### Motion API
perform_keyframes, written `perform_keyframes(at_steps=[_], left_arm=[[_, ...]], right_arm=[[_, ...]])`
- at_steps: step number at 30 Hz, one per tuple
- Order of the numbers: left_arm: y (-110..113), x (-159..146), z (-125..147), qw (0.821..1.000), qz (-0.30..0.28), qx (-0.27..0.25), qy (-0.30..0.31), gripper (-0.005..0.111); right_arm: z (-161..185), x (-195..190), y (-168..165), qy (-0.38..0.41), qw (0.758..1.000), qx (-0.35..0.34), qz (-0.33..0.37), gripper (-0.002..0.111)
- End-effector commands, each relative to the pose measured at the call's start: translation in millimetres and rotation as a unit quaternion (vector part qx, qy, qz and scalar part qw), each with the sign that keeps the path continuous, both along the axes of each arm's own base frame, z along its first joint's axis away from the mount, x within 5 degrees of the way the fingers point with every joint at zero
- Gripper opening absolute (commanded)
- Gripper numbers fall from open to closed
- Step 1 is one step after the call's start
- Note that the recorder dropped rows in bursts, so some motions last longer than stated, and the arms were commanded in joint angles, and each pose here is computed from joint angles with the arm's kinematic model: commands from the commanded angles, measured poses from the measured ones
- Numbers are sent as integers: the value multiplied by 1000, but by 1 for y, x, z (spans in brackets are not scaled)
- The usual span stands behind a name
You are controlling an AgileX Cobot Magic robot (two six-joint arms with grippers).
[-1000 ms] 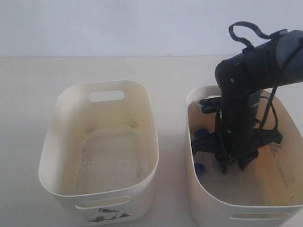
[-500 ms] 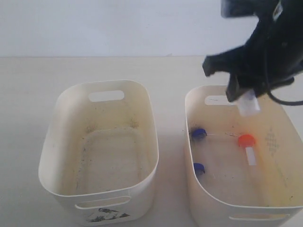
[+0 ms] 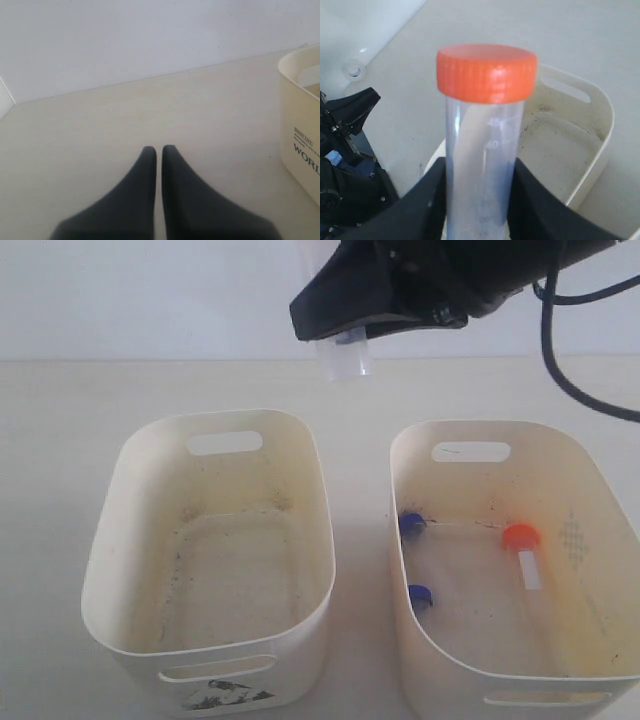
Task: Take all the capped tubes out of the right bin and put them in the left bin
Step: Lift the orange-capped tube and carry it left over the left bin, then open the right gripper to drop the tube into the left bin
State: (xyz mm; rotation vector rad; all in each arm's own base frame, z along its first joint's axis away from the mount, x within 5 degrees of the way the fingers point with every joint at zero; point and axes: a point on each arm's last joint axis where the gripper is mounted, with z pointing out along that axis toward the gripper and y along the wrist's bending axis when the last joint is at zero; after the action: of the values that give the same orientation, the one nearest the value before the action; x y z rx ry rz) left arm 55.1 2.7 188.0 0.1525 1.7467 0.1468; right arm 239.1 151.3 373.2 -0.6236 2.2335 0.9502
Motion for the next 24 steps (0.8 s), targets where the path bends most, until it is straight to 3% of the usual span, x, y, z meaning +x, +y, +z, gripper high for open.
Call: perform_keyframes(at_steps=[1, 11, 13, 19, 22, 24], left_arm=[[0, 0, 2, 1000, -1, -9, -6, 4], [0, 0, 2, 1000, -1, -9, -6, 4], [0, 0, 2, 1000, -1, -9, -6, 4], [0, 0, 2, 1000, -1, -9, -6, 4], [0, 0, 2, 1000, -1, -9, -6, 4], [0, 0, 2, 1000, -1, -9, -6, 4]], right_arm=[[-4, 8, 9, -1, 1000, 15, 1, 0], [-68, 24, 81, -13, 997, -57, 44, 1], [-81, 29, 87, -4, 997, -69, 46, 7], [-116, 40, 96, 42, 994, -93, 41, 52], [-120, 41, 97, 48, 993, -95, 40, 55], [-116, 40, 96, 50, 994, -89, 34, 46]])
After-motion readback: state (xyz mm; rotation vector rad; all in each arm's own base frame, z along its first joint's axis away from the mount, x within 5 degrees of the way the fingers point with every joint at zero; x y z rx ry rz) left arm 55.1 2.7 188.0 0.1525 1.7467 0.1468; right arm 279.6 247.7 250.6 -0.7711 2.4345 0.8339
